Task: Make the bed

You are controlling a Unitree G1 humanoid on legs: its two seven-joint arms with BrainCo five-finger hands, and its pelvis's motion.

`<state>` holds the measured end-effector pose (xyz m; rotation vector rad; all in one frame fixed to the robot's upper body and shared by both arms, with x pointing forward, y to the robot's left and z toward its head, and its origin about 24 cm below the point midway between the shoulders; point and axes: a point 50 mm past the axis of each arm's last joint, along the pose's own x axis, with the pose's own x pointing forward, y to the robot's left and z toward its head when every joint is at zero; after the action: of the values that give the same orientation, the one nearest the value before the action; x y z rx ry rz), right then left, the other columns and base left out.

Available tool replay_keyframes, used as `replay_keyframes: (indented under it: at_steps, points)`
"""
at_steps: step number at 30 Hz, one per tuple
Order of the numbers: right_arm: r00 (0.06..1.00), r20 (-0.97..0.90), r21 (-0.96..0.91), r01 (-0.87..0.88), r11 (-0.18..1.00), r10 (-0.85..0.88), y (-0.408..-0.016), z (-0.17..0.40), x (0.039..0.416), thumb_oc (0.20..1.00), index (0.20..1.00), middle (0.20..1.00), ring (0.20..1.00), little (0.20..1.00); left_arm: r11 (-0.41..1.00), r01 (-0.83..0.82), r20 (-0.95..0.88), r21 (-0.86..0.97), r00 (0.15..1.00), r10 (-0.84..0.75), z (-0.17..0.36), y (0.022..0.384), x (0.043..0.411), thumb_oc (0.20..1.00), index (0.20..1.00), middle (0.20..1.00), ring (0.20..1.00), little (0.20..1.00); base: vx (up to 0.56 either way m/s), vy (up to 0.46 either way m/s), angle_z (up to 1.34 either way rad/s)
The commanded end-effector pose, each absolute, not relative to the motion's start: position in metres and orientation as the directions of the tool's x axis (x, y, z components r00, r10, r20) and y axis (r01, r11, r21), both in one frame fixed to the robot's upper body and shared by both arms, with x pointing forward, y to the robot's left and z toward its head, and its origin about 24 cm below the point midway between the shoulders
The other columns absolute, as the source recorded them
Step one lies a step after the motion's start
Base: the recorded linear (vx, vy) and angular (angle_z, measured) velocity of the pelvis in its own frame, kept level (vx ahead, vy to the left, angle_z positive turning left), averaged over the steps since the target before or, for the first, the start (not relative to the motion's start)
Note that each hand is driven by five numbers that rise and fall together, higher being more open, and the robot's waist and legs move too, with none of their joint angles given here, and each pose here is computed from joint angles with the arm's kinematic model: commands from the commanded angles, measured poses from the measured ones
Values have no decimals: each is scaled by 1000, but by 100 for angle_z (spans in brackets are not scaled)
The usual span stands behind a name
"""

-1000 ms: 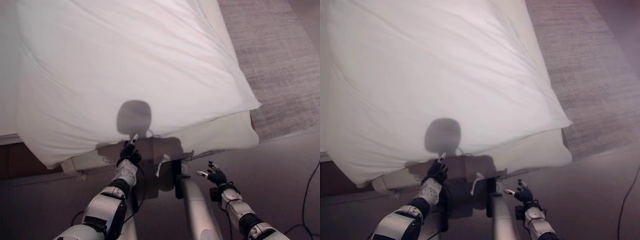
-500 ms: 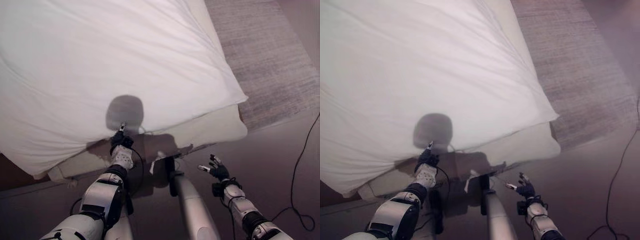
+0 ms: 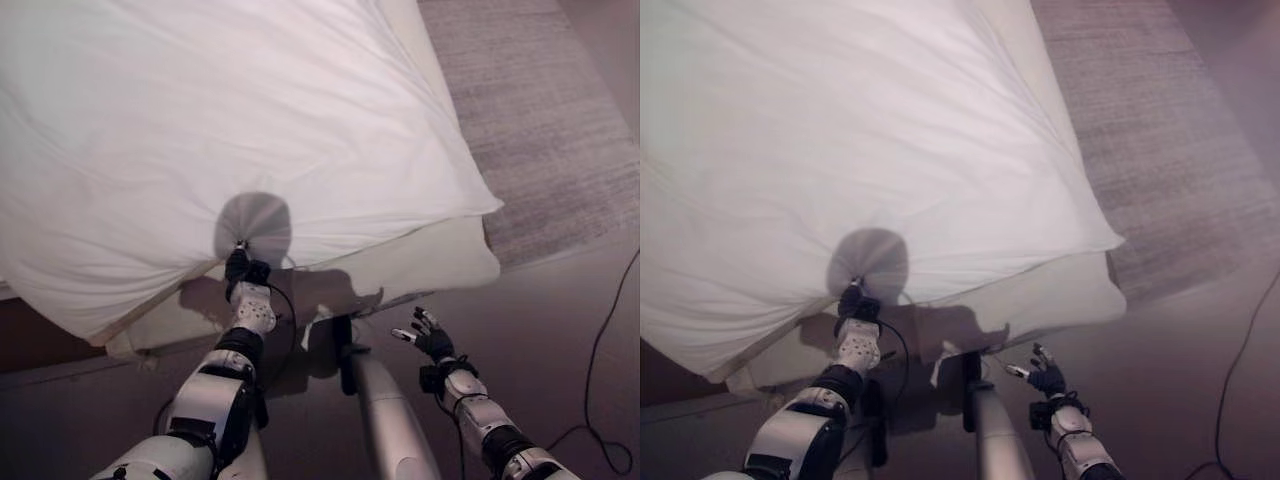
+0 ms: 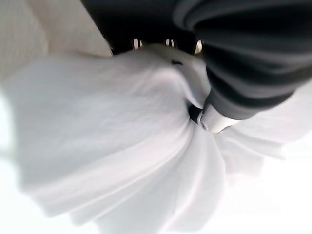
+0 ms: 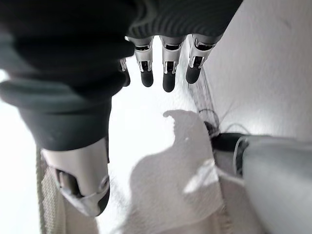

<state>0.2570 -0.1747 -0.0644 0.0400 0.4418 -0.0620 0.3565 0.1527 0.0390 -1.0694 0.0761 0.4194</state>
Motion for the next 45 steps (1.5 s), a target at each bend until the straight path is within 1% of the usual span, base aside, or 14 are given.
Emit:
replay_keyframes:
  at_steps: [1, 2, 3, 4, 11, 17, 21, 22, 24, 27, 31, 32, 34, 45]
  points:
    - [939, -345, 182, 86, 980, -18, -167, -51, 263, 1000, 1000, 1000, 1000, 1000, 426, -62, -9, -903, 992, 126, 90, 97, 368, 200, 200, 200, 200, 200, -10, -6, 7]
    - [942, -335, 291, 106, 951, -3, -159, -46, 270, 1000, 1000, 1000, 1000, 1000, 407, 14, 49, -913, 996, 75, 99, 84, 363, 200, 200, 200, 200, 200, -10, -6, 7]
    - [942, -335, 291, 106, 951, -3, -159, -46, 270, 1000, 1000, 1000, 1000, 1000, 407, 14, 49, -913, 996, 76, 99, 84, 363, 200, 200, 200, 200, 200, -8, -26, 13]
    - [943, -328, 453, 113, 884, 47, -141, -42, 279, 1000, 1000, 1000, 1000, 1000, 357, 126, 136, -926, 991, 3, 115, 67, 355, 200, 200, 200, 200, 200, -8, -22, 13]
    - [924, -372, 577, 154, 802, 90, -118, -39, 296, 1000, 1000, 1000, 1000, 1000, 272, 250, 246, -929, 968, -52, 139, 53, 344, 200, 200, 200, 200, 200, 5, -9, 25]
    - [916, -384, 762, 240, 601, 120, -95, -33, 305, 1000, 1000, 1000, 1000, 1000, 200, 422, 416, -885, 907, -72, 172, 51, 323, 200, 200, 200, 200, 200, 12, -5, 18]
    - [925, -359, 807, 242, 539, 122, -90, -27, 309, 1000, 1000, 1000, 1000, 1000, 181, 455, 452, -872, 890, -59, 180, 54, 318, 200, 200, 200, 200, 200, 6, 14, 16]
    - [942, -321, 858, 248, 449, 93, -89, -16, 316, 1000, 1000, 1000, 1000, 1000, 167, 487, 490, -857, 871, -30, 188, 60, 313, 200, 200, 200, 200, 200, -8, 13, 10]
    - [960, -277, 895, 241, 376, 42, -94, -4, 323, 1000, 1000, 1000, 1000, 1000, 181, 506, 518, -843, 855, 19, 194, 70, 308, 200, 200, 200, 200, 200, 9, 20, 14]
    - [974, -227, 923, 218, 316, -8, -99, 8, 328, 1000, 1000, 1000, 1000, 1000, 220, 485, 513, -846, 854, 90, 195, 86, 308, 200, 200, 200, 200, 200, -8, 19, 12]
    - [978, -208, 928, 208, 309, -32, -103, 13, 330, 1000, 1000, 1000, 1000, 1000, 234, 463, 498, -855, 859, 119, 192, 92, 308, 200, 200, 200, 200, 200, -3, 6, 1]
    - [980, -173, 933, 194, 303, -97, -117, 23, 335, 1000, 1000, 1000, 1000, 1000, 279, 386, 448, -879, 869, 208, 186, 110, 315, 200, 200, 200, 200, 200, 0, 0, 0]
    - [975, -142, 940, 187, 285, -170, -134, 32, 339, 1000, 1000, 1000, 1000, 1000, 314, 336, 423, -888, 864, 272, 183, 126, 317, 200, 200, 200, 200, 200, -6, 4, 2]
    - [917, -72, 944, 189, 271, -391, -190, 52, 338, 1000, 1000, 1000, 1000, 1000, 394, 221, 391, -892, 814, 430, 174, 169, 312, 200, 200, 200, 200, 200, 0, 0, 0]
